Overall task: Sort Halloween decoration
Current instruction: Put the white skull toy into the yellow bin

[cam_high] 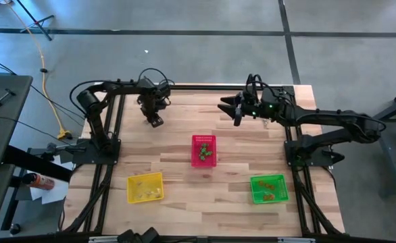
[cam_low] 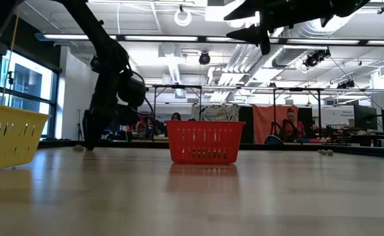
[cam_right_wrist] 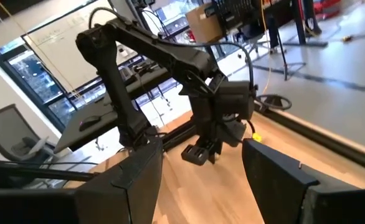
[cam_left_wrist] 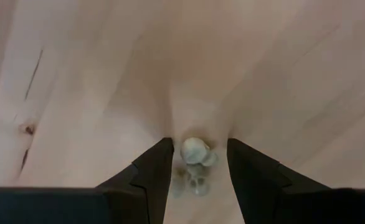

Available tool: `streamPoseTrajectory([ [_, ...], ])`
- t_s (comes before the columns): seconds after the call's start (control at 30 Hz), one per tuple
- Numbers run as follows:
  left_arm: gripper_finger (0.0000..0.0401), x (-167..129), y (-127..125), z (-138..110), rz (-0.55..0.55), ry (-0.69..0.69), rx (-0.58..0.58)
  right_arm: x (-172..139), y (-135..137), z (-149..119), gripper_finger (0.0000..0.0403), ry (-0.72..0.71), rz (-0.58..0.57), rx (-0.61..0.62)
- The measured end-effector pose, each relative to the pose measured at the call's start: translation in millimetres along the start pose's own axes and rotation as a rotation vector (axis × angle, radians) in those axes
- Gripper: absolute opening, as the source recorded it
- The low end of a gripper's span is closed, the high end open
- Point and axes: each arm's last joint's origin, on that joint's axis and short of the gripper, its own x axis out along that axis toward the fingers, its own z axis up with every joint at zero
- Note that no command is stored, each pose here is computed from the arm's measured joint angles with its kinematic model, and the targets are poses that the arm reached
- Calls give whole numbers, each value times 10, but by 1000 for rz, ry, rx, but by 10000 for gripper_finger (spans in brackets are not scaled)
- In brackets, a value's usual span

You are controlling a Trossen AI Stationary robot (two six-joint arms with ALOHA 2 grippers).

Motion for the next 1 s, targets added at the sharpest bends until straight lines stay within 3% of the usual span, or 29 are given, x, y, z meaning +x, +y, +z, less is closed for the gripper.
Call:
streamPoseTrajectory([
  [0.3, 139, 27, 7, 14, 21, 11, 35, 58, -24, -52, 216, 23, -6, 26],
  [0.73, 18, 20, 12, 19, 28, 16, -2, 58, -22, -48, 216, 19, -4, 17],
  [0.87, 9, -57, 17, 52, 21, 31, -3, 58, -22, -48, 216, 19, -4, 16],
  [1.0, 10, -289, 16, 93, 7, -48, -6, 57, -22, -49, 216, 21, -1, 14],
])
